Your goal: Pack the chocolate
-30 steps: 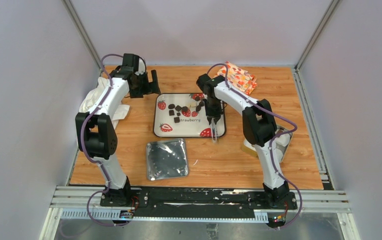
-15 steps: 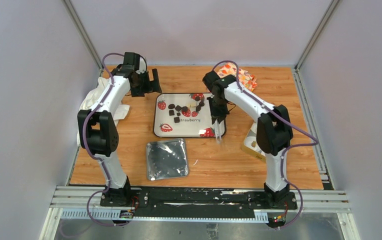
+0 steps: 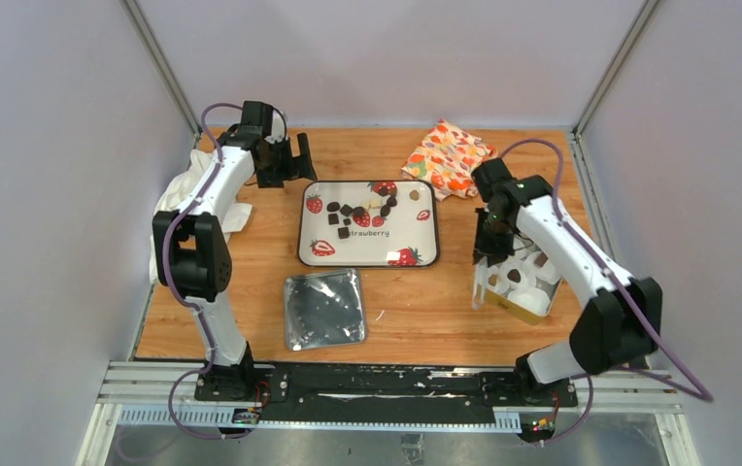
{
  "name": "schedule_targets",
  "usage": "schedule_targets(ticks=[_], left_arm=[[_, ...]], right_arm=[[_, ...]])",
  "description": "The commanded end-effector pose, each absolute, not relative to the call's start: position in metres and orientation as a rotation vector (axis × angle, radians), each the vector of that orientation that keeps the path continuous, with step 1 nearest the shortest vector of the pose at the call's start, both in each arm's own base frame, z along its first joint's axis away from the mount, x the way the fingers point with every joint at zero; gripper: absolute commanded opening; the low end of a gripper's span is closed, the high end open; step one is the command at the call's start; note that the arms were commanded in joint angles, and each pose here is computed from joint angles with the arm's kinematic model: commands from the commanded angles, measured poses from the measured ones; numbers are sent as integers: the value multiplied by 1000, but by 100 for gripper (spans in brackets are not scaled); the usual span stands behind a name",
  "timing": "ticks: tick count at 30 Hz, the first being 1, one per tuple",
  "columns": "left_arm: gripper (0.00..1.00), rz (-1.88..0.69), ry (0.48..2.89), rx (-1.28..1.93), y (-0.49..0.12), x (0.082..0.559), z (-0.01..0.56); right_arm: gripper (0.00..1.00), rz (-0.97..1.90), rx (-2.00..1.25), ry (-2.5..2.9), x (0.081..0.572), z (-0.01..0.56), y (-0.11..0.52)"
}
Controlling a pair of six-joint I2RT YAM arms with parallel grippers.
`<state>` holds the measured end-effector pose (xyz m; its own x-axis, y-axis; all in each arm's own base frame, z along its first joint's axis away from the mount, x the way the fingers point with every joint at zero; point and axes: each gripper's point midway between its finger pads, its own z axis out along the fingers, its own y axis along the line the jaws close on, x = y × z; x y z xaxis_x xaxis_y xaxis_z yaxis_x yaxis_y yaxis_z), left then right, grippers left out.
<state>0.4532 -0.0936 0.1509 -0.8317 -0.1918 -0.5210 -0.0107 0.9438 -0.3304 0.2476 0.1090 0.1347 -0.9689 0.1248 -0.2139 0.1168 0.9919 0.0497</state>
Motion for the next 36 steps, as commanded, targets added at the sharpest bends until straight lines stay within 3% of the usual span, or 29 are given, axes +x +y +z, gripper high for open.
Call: schedule_targets(ticks=[1,7,15,31,34,36], left_arm=[[100,-460,2540,-146,-96,457,143],[100,-478,2533,-146,-99,463,146],[100,-497,2552,-138,-101,462,138],[100,-479,2563,-148,-99,466,130],[100,-476,2561,-150,-99,467,131],[100,-475,2562,-150,-99,467,130]], right_arm=[[0,-120,492,2892,202,143,58],[0,3,862,2888,145,130,43],[0,19,1118,2936,98,110,49],[1,-5,1239,2934,92,92,43],[11,13,1230,2940,94,91,44],[26,15,1224,2938,95,91,44]])
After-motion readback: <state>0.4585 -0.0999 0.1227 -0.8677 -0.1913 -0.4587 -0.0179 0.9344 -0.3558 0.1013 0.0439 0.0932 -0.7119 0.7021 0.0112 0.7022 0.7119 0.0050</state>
